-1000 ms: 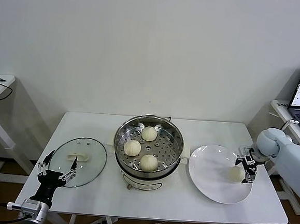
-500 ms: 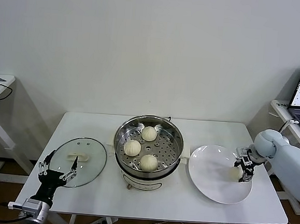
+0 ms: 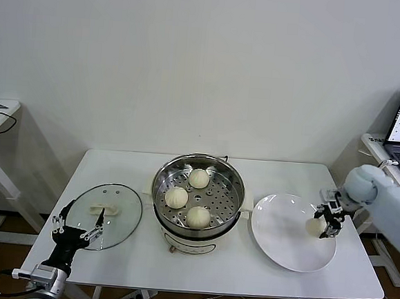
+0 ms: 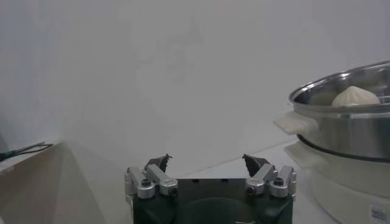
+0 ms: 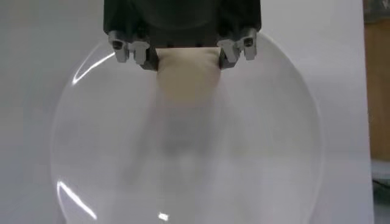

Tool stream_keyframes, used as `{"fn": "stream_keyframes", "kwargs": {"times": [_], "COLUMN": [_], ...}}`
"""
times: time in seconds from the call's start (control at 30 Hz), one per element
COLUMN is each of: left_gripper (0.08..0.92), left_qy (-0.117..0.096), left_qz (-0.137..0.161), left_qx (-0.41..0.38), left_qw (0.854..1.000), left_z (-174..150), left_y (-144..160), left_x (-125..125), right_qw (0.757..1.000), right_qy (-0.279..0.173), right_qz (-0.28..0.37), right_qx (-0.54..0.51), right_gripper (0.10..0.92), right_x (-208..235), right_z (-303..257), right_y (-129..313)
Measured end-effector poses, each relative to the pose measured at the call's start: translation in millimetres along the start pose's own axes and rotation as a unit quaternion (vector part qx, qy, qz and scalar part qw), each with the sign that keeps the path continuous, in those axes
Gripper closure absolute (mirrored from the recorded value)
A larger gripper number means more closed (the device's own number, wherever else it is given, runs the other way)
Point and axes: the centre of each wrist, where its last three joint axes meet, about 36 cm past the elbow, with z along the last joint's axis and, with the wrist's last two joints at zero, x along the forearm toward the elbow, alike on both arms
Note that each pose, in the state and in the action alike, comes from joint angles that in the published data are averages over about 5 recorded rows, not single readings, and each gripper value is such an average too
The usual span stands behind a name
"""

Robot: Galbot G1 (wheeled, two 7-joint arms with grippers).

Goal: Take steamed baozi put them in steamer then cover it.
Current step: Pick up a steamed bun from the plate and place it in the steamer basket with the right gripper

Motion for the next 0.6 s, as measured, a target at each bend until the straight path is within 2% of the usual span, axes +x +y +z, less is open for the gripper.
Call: {"fn": "stream_keyframes", "kwargs": {"times": [0.23, 0.6], "left_gripper": [0.177, 0.177], "left_qy": [0.0, -0.001], "left_qz": [0.0, 0.004], "left_qx": [-0.001, 0.0], "left_qw": [1.0, 1.0], "left_z": [1.0, 3.7], "left_y": [1.6, 5.8], "left_x": [-1.1, -6.7], "right_qw": [0.999, 0.995], "right_qy": [-0.036, -0.087], "right_qz": [0.013, 0.013], "right_qx": [0.005, 0.044], "right_gripper": [0.369, 0.361], "right_x": [66.4, 155.1], "right_z": [-33.3, -123.6], "right_y": [-13.6, -22.5]}}
